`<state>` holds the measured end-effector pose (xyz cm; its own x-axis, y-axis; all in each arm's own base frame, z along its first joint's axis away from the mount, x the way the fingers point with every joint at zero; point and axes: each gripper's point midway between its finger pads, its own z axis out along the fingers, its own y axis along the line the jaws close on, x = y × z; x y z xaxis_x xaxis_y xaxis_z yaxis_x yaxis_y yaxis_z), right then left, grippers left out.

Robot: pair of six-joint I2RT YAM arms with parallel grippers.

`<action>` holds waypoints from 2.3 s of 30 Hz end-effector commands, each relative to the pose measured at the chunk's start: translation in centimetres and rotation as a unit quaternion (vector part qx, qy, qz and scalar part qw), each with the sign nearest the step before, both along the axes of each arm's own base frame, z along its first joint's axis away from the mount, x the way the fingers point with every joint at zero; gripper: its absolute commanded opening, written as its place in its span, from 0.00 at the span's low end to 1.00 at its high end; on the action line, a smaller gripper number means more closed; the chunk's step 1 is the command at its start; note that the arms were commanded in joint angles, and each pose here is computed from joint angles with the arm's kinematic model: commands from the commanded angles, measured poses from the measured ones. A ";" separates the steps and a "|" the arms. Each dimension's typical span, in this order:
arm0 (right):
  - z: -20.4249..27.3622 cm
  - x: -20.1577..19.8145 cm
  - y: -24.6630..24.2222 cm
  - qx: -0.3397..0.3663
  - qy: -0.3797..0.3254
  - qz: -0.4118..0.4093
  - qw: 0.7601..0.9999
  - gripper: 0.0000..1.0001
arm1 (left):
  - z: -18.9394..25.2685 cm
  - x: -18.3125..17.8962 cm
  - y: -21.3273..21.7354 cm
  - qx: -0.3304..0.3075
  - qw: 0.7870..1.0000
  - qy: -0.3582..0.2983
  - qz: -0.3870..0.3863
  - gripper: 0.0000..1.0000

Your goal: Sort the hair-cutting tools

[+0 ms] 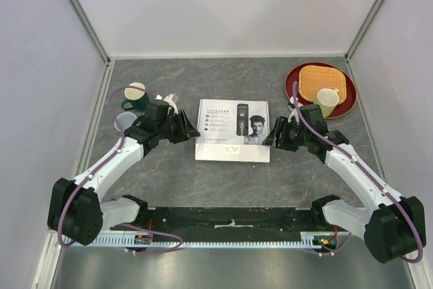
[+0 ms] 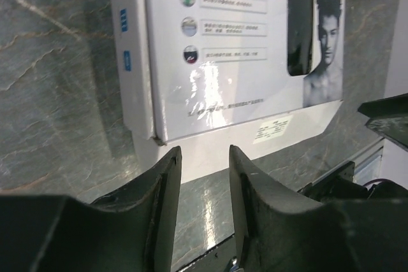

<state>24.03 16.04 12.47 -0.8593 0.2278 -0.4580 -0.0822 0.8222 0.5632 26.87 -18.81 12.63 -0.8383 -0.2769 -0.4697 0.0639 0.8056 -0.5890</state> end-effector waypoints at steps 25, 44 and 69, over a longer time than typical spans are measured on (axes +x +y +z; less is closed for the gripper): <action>-0.9 2.6 1.9 -0.014 -0.039 -0.022 0.999 0.38 | -6.7 0.6 -5.1 -0.012 0.998 0.031 -0.054 0.41; -6.4 3.5 1.8 -0.096 -0.014 -0.023 0.995 0.38 | -0.5 7.6 -6.9 0.007 0.996 -0.076 -0.048 0.40; -7.5 -2.5 5.1 -0.049 -0.057 0.105 0.992 0.33 | -4.5 21.8 -10.9 0.011 0.997 -0.035 0.069 0.40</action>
